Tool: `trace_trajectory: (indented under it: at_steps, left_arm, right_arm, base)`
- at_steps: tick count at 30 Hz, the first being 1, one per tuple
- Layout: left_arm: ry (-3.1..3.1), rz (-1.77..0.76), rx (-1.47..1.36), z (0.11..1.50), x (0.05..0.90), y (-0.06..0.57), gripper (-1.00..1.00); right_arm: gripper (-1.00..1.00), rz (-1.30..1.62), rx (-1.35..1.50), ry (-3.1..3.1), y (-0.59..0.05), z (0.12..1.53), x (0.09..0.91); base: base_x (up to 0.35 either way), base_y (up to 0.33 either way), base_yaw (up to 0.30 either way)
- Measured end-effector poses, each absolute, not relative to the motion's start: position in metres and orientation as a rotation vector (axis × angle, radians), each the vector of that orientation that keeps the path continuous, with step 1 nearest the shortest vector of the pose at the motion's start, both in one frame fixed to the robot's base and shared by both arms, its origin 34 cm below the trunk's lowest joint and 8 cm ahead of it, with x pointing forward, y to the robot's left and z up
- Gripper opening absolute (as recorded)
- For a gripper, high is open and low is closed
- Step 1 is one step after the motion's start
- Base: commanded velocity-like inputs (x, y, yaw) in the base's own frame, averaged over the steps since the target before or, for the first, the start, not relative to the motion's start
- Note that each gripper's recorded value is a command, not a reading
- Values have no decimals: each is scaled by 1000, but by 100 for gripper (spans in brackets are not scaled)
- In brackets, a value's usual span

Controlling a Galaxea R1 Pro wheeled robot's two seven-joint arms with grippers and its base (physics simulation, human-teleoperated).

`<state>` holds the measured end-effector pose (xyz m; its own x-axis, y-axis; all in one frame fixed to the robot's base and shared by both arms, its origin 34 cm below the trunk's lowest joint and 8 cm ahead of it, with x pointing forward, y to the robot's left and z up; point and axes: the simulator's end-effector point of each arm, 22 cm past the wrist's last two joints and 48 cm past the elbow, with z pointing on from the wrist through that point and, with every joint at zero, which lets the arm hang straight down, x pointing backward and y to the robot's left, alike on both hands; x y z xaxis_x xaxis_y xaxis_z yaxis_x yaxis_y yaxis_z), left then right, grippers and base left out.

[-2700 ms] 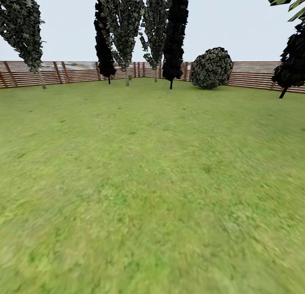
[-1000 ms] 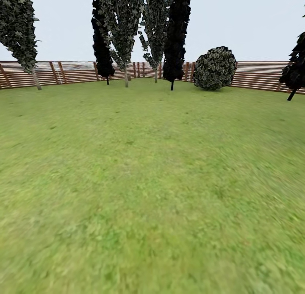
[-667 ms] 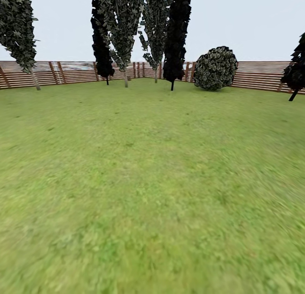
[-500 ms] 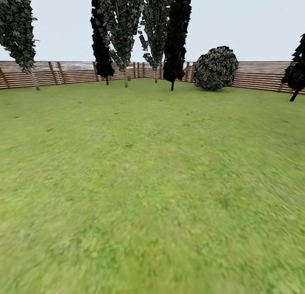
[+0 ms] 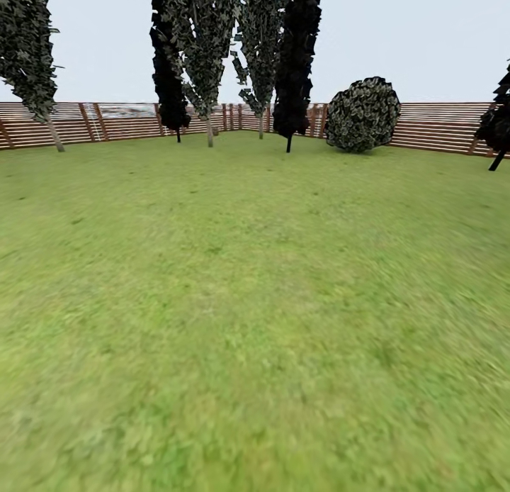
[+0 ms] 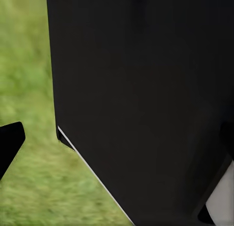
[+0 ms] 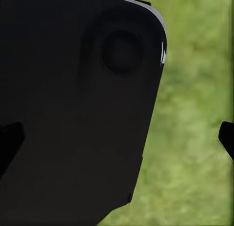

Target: Take the three Easter eggs out of the wicker basket on the lawn in the garden, then place them on the lawn next to a single tree (choose any tree) so that all three eggs are next to the same tree and none are left in the basket.

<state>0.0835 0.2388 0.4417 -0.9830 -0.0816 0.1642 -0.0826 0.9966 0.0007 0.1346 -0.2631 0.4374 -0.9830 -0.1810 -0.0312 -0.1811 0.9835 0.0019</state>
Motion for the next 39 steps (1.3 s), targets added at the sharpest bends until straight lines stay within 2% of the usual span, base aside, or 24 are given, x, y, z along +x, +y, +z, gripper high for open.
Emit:
trace_trajectory:
  at_steps: [39]
  left_arm:
    - [-2974, 8, 127, 442, 83, 239, 100]
  right_arm:
    - [100, 6, -289, 3097, -263, 437, 135]
  base:
    - [331, 0, 0]
